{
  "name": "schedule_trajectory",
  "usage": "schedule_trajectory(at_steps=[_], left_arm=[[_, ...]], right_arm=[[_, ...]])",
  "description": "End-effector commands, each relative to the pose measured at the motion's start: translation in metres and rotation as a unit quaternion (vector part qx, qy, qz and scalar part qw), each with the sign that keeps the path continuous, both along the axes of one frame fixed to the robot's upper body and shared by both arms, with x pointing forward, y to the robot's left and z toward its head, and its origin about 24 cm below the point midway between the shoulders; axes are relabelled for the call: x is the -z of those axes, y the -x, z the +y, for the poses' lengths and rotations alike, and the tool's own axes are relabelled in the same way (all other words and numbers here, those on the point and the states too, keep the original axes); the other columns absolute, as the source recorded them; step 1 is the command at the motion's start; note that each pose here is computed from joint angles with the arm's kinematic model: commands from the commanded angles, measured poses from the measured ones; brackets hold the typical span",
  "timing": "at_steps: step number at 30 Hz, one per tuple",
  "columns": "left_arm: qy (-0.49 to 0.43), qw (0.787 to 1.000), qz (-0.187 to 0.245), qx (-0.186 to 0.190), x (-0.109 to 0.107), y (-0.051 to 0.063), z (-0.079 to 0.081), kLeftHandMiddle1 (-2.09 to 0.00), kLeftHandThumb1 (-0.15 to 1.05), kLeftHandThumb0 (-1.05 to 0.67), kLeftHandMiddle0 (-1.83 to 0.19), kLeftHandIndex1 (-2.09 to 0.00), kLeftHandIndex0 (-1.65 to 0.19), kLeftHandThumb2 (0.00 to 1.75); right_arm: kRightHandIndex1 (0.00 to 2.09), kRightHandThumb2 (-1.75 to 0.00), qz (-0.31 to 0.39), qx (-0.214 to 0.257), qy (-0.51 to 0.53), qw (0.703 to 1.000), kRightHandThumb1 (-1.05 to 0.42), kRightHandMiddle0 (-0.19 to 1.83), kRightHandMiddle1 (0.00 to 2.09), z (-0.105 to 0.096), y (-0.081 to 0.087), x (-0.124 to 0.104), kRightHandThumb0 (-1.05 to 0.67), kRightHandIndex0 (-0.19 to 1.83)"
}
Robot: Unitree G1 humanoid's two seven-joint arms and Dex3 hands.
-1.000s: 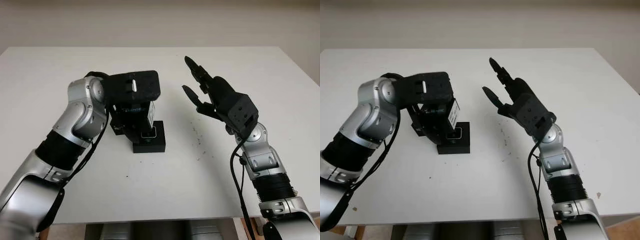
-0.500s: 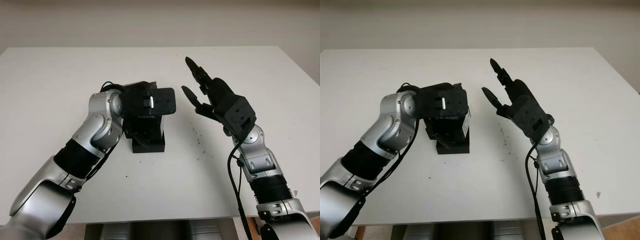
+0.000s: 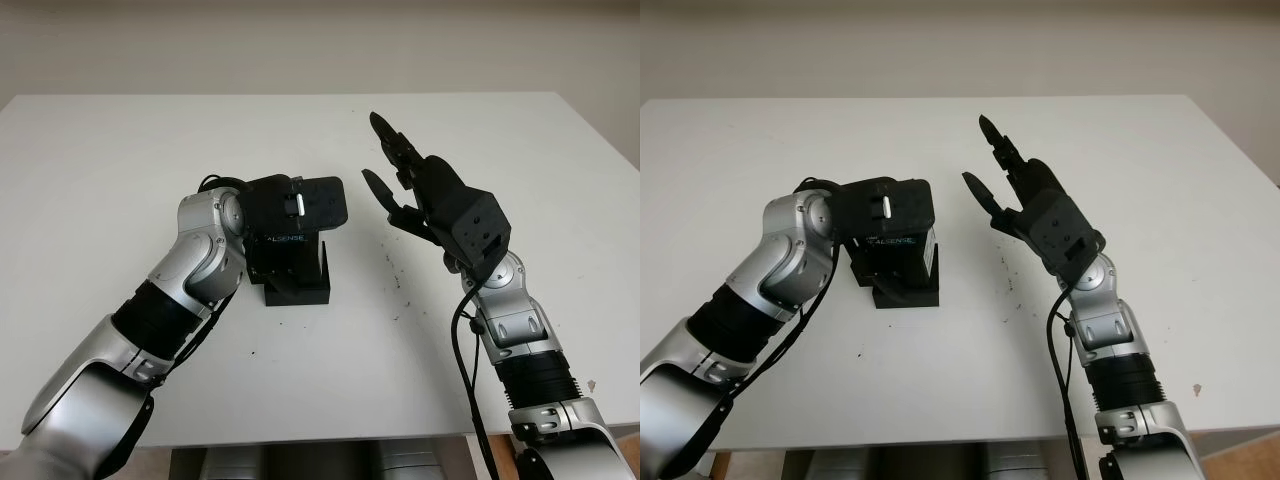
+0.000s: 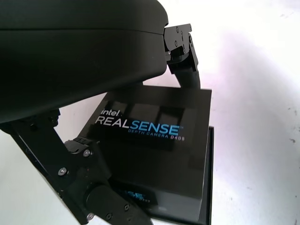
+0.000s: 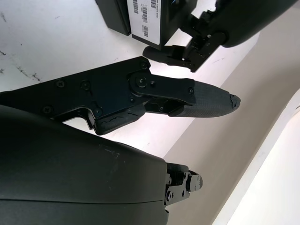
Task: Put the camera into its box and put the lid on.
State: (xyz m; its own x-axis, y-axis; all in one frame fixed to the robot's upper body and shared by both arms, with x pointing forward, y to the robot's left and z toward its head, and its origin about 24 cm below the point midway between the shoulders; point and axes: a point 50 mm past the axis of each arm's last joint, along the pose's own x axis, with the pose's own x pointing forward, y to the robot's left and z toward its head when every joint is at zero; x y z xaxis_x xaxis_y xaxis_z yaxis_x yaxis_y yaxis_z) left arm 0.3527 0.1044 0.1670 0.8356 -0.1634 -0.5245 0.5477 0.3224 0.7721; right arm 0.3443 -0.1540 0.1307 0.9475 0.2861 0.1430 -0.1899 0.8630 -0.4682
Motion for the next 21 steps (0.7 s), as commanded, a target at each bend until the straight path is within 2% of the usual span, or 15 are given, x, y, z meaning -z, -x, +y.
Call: schedule_trajectory(at_steps=[1, 3, 5, 7, 10, 14, 15, 16, 19, 21], left_arm=[[0.008, 1.000, 0.003, -0.007, -0.011, -0.001, -0.007, -2.06, 1.05, -0.26, 0.12, -0.72, 0.19, 0.42], [0.013, 1.000, 0.018, -0.020, -0.011, 0.000, -0.009, -2.09, 1.05, -0.25, -0.34, -0.49, 0.19, 0.44], [0.017, 0.999, 0.026, -0.027, -0.011, 0.000, -0.011, -2.09, 1.05, -0.25, -0.49, -0.44, 0.19, 0.45], [0.018, 0.999, 0.030, -0.029, -0.010, 0.001, -0.012, -2.09, 1.05, -0.24, -0.52, -0.34, 0.18, 0.46], [0.016, 0.999, 0.039, -0.033, -0.008, 0.001, -0.014, -2.09, 1.05, -0.24, -0.56, -0.44, 0.18, 0.46], [0.041, 0.996, 0.060, -0.052, -0.007, 0.002, -0.018, -2.09, 1.05, -0.22, -0.67, -0.33, 0.18, 0.48], [0.050, 0.995, 0.064, -0.057, -0.008, 0.002, -0.019, -2.09, 1.05, -0.22, -0.68, -0.36, 0.13, 0.48], [0.056, 0.994, 0.066, -0.061, -0.008, 0.002, -0.021, -2.09, 1.05, -0.22, -0.70, -0.55, 0.14, 0.47], [0.071, 0.993, 0.069, -0.061, -0.009, 0.003, -0.023, -2.09, 1.05, -0.20, -0.65, -0.64, 0.19, 0.46], [0.072, 0.994, 0.064, -0.051, -0.009, 0.003, -0.025, -2.09, 1.05, -0.20, -0.65, -0.81, 0.19, 0.45]], right_arm=[[0.04, -0.54, -0.009, 0.001, -0.003, 1.000, -1.05, 0.00, 0.05, 0.000, 0.000, -0.005, -0.75, -0.02], [0.05, -0.55, -0.011, 0.002, 0.002, 1.000, -1.05, 0.00, 0.05, 0.001, 0.000, -0.005, -0.75, -0.01], [0.05, -0.55, -0.016, -0.001, 0.001, 1.000, -1.05, 0.00, 0.05, 0.001, 0.000, -0.005, -0.74, -0.01], [0.05, -0.55, -0.017, -0.002, 0.000, 1.000, -1.05, 0.01, 0.05, 0.002, 0.000, -0.005, -0.74, 0.00], [0.05, -0.55, -0.017, -0.001, 0.001, 1.000, -1.05, 0.01, 0.05, 0.002, 0.000, -0.005, -0.74, 0.00], [0.05, -0.55, -0.014, 0.000, -0.004, 1.000, -1.05, 0.00, 0.05, 0.003, 0.000, -0.005, -0.75, -0.01], [0.05, -0.55, -0.015, 0.001, -0.004, 1.000, -1.05, 0.00, 0.05, 0.003, 0.000, -0.005, -0.75, -0.01], [0.05, -0.55, -0.014, 0.001, -0.005, 1.000, -1.05, 0.00, 0.05, 0.004, 0.000, -0.004, -0.75, -0.01], [0.05, -0.55, -0.016, -0.001, -0.005, 1.000, -1.05, 0.01, 0.05, 0.005, -0.001, -0.004, -0.75, -0.01], [0.06, -0.55, -0.017, -0.001, -0.007, 1.000, -1.05, 0.01, 0.05, 0.005, -0.001, -0.004, -0.74, 0.00]])
